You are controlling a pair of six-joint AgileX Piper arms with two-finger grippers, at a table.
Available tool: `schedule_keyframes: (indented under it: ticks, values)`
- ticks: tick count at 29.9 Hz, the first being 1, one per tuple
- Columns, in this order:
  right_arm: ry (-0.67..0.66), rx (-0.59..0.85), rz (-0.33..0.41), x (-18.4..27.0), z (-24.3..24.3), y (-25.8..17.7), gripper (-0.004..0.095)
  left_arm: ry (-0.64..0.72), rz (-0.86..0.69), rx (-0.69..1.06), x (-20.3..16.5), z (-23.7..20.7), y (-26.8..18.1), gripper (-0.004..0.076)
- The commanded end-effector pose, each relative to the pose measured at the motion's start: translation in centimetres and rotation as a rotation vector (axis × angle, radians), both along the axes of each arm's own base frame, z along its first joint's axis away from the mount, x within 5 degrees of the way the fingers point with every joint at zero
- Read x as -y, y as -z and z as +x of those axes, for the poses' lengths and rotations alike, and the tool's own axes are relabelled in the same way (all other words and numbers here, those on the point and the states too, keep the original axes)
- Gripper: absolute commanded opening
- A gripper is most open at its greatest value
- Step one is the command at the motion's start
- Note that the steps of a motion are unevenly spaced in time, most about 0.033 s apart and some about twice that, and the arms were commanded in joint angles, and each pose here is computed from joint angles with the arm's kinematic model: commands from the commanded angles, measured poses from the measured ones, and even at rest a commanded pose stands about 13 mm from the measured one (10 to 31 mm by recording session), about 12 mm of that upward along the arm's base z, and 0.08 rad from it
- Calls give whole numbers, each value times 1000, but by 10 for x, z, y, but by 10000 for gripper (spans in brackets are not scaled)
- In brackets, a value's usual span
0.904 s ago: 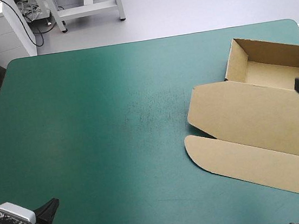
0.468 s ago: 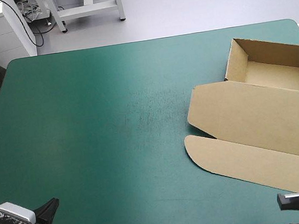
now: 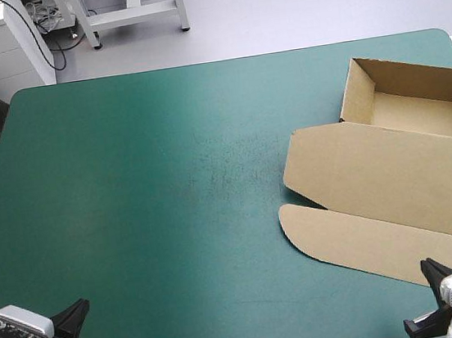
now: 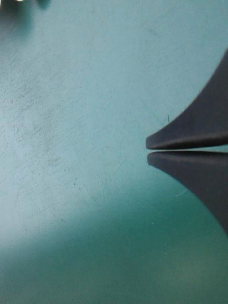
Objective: Fold the box
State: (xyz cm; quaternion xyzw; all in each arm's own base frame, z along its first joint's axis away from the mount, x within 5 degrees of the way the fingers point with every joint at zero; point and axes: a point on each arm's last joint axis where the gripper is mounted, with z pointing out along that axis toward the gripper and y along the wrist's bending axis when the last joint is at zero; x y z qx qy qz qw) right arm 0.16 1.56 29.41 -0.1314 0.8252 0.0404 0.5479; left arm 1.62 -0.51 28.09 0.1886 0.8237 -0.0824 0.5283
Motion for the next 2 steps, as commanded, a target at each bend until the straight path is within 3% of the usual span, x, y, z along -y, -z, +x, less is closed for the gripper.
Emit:
schedule_keyframes:
  ticks: [1,2]
  values:
    - [6,63,-5,2,9,-3,-3,2,-36,73,1,3,-12,-8]
    - [5,71,0,2,9,-4,-3,4,-35,73,1,3,-12,-8]
